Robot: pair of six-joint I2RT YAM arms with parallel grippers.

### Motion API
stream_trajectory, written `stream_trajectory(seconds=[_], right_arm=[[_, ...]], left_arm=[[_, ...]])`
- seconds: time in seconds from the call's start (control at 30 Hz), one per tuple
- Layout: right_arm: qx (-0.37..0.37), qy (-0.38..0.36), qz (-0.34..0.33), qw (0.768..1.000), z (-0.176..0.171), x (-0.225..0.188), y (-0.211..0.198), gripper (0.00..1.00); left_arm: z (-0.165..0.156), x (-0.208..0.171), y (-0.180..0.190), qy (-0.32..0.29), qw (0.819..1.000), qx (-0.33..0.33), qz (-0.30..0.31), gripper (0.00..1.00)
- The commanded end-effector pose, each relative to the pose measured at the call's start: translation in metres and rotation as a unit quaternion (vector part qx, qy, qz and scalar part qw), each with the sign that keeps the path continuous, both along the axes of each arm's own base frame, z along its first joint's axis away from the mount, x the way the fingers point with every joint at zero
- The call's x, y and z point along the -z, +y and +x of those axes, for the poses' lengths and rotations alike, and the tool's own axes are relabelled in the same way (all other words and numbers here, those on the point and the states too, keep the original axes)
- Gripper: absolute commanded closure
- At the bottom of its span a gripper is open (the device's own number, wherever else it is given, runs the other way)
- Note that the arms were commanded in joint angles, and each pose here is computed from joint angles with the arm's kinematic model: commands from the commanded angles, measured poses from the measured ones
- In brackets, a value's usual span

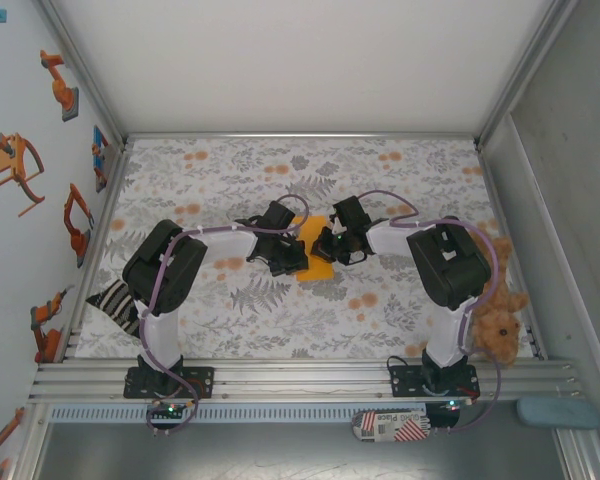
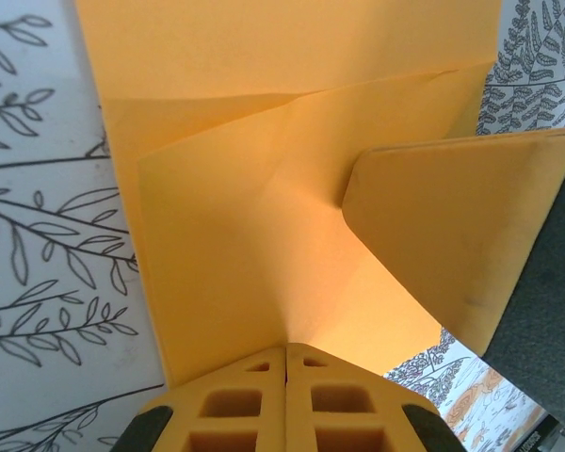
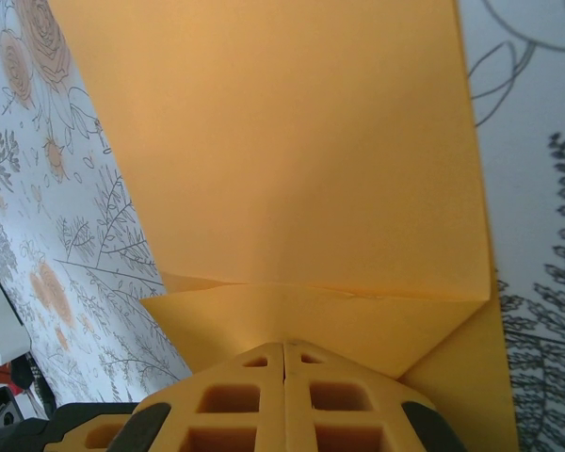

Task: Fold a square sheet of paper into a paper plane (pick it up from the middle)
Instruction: Fold the triangle a second time at the center of the table.

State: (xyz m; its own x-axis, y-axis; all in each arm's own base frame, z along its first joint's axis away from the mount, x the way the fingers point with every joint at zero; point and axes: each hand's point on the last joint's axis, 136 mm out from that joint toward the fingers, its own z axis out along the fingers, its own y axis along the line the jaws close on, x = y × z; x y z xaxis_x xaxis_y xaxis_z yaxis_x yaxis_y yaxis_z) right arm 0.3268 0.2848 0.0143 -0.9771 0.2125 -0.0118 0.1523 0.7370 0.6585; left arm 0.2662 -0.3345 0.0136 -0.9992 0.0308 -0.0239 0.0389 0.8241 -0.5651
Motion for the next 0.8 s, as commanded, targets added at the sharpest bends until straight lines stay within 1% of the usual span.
stream_trajectory(seconds=[0.0, 0.13, 0.33, 0.63, 0.77], right_arm=[[0.023, 0.096, -0.108, 0.989, -0.038, 0.061, -0.039, 1.0], [0.023, 0.099, -0.11, 0.989, -0.039, 0.062, -0.04, 1.0], [0.023, 0.101, -0.113, 0.988, -0.039, 0.063, -0.041, 1.0], [0.022, 0.104, -0.115, 0.988, -0.04, 0.065, -0.041, 1.0], [0.023, 0.104, -0.115, 0.988, -0.04, 0.065, -0.041, 1.0]], left_arm=[[-0.016, 0.013, 0.019, 0.02, 0.999, 0.013, 0.048, 1.0], [-0.018, 0.014, 0.025, 0.02, 0.998, 0.018, 0.059, 1.0], [-0.027, 0.01, 0.029, 0.025, 0.997, 0.038, 0.058, 1.0], [-0.042, 0.004, 0.052, 0.023, 0.994, 0.055, 0.095, 1.0], [-0.042, -0.008, 0.055, 0.008, 0.994, 0.054, 0.094, 1.0]])
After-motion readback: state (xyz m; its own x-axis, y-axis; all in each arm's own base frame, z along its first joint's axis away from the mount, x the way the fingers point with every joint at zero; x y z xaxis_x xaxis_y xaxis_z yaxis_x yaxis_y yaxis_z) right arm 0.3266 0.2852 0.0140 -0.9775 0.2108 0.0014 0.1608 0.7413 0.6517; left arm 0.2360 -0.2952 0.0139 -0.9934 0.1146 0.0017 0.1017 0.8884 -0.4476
